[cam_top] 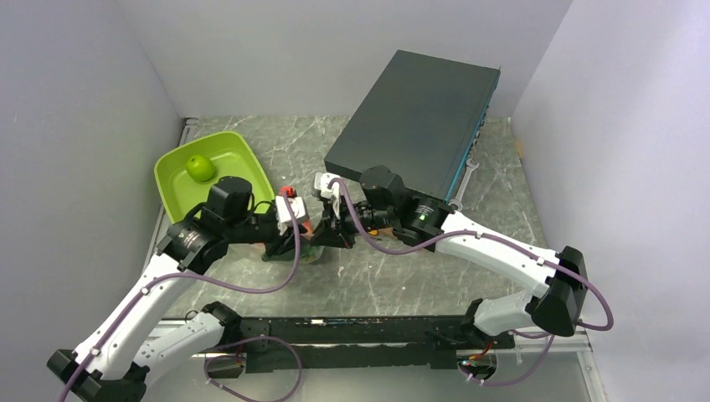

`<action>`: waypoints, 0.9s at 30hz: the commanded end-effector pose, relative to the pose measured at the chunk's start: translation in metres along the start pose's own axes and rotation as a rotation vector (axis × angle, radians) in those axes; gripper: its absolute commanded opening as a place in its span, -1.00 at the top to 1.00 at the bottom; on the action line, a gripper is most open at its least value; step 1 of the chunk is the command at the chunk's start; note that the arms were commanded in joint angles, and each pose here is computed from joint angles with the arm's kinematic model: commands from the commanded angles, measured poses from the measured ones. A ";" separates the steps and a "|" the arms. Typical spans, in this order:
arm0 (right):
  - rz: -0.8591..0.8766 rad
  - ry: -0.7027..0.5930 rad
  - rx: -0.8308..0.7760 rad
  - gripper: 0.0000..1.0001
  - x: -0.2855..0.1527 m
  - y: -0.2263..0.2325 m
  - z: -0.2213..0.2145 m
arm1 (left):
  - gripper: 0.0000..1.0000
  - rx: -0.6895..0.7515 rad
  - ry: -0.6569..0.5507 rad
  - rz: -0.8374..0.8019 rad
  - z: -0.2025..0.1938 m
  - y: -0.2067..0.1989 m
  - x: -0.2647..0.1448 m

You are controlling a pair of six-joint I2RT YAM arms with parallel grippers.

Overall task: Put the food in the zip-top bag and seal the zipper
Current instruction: Adjust the zipper food storage bag at the center of the board.

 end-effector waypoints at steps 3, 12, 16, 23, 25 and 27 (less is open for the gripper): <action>-0.009 -0.088 -0.050 1.00 -0.008 -0.002 0.024 | 0.57 -0.049 0.010 0.070 0.006 0.006 -0.003; -0.062 -0.141 -0.031 0.28 -0.015 -0.008 0.008 | 0.93 -0.145 -0.025 0.069 0.001 -0.004 -0.005; -0.028 -0.151 0.005 0.26 -0.015 -0.010 0.003 | 0.94 -0.145 -0.081 0.043 0.003 -0.012 -0.006; 0.031 -0.164 0.027 0.48 -0.012 -0.010 0.002 | 0.98 -0.141 -0.116 0.055 0.003 -0.017 -0.012; 0.053 -0.178 0.033 0.62 -0.011 -0.008 0.002 | 0.98 -0.146 -0.120 0.053 0.002 -0.019 -0.013; 0.078 -0.189 0.040 0.79 -0.010 -0.006 0.002 | 0.99 -0.151 -0.122 0.048 0.001 -0.020 -0.012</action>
Point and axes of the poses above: each gripper's point midway between its finger pads, its own x axis out along the fingers, its own y axis along the line the jaws close on, z = x × y, the point moved 7 cm from there along -x, back along the fingers, and after that the axes turned 1 degree about -x, right-handed, at the moved point
